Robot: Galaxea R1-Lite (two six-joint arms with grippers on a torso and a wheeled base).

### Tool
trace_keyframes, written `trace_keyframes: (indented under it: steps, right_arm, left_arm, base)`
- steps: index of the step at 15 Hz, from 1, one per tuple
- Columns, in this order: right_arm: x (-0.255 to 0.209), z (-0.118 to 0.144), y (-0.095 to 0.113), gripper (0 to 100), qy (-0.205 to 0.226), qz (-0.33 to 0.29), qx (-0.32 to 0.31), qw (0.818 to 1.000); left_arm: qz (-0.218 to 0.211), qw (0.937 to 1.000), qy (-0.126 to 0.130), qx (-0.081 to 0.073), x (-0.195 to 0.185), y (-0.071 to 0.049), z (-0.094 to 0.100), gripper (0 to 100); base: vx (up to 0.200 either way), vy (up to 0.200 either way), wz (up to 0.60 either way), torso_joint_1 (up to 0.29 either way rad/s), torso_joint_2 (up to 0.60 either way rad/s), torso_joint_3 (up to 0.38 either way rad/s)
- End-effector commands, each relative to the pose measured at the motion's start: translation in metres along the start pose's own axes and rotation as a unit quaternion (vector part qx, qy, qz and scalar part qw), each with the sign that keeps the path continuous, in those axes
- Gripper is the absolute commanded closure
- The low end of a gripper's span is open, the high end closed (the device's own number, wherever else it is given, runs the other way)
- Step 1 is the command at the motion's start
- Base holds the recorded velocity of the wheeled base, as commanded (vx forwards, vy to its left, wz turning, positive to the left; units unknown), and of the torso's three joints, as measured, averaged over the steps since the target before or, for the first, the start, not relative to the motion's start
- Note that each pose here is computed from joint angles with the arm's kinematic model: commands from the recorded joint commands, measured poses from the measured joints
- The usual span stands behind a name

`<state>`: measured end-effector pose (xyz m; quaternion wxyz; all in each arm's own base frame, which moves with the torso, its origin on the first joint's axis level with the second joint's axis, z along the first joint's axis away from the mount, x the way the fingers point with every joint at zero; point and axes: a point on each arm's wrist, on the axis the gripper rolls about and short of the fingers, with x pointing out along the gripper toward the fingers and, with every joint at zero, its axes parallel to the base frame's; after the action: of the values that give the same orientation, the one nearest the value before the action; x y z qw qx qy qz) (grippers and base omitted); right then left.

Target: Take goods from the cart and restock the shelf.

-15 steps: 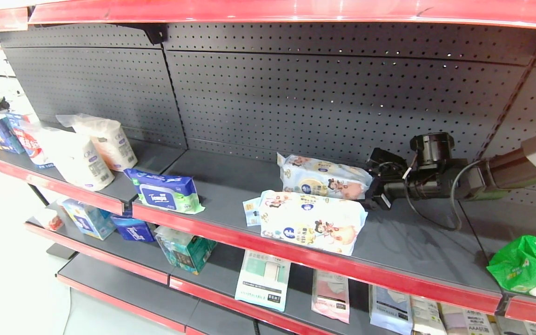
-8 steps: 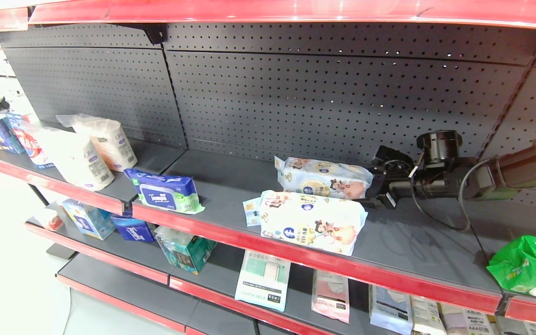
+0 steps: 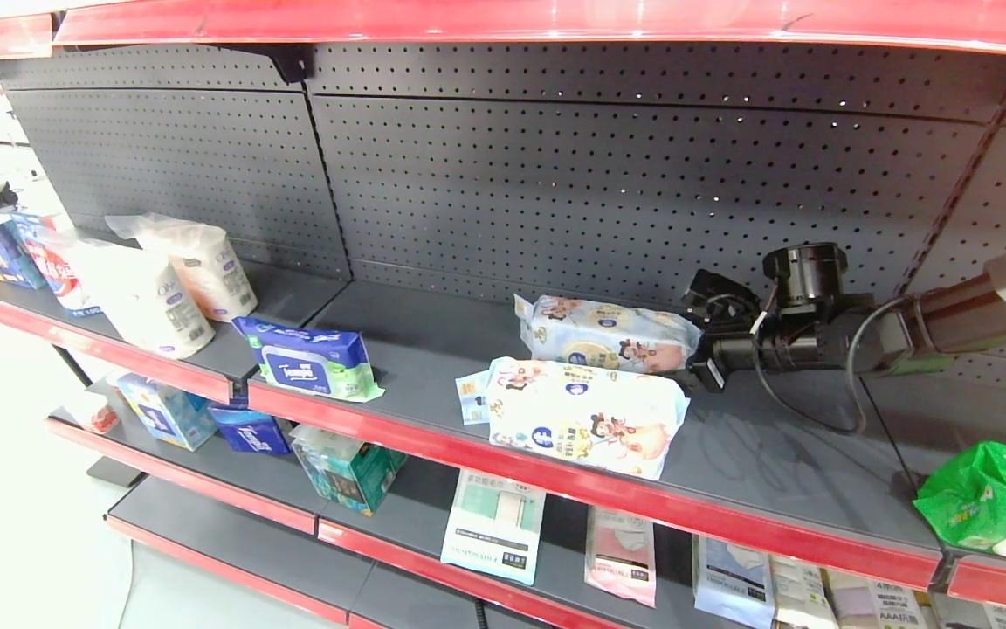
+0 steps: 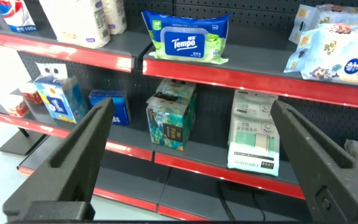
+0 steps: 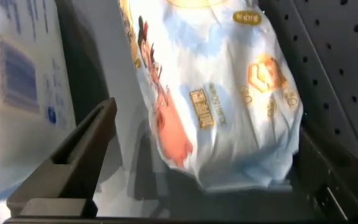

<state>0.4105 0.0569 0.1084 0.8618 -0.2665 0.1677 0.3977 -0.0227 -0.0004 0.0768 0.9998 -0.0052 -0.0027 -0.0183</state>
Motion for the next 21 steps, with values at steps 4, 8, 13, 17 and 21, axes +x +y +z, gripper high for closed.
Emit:
trace_keyframes:
  steps: [4,8,13,17,21]
  right_arm:
    - [0.006,0.001,-0.001,0,-0.003,0.001,-0.003,1.000]
    - [0.006,0.001,-0.002,100,-0.003,0.001,0.000,1.000]
    - [0.005,-0.002,-0.003,100,-0.001,0.000,0.003,1.000]
    - [-0.001,-0.006,-0.008,100,0.002,-0.008,0.003,1.000]
    - [-0.007,-0.008,-0.010,100,0.001,-0.008,0.005,1.000]
  left_arm:
    - [0.000,1.0000,0.000,0.000,0.000,0.000,0.000,0]
    - [0.000,1.0000,0.000,0.000,0.000,0.000,0.000,0]
    - [0.000,1.0000,0.000,0.000,0.000,0.000,0.000,0]
    - [0.000,1.0000,0.000,0.000,0.000,0.000,0.000,0]
    - [0.000,1.0000,0.000,0.000,0.000,0.000,0.000,0]
  base:
    - [0.000,0.000,0.00,0.000,0.00,0.000]
    - [0.000,0.000,0.00,0.000,0.00,0.000]
    - [0.000,0.000,0.00,0.000,0.00,0.000]
    - [0.000,0.000,0.00,0.000,0.00,0.000]
    - [0.000,0.000,0.00,0.000,0.00,0.000]
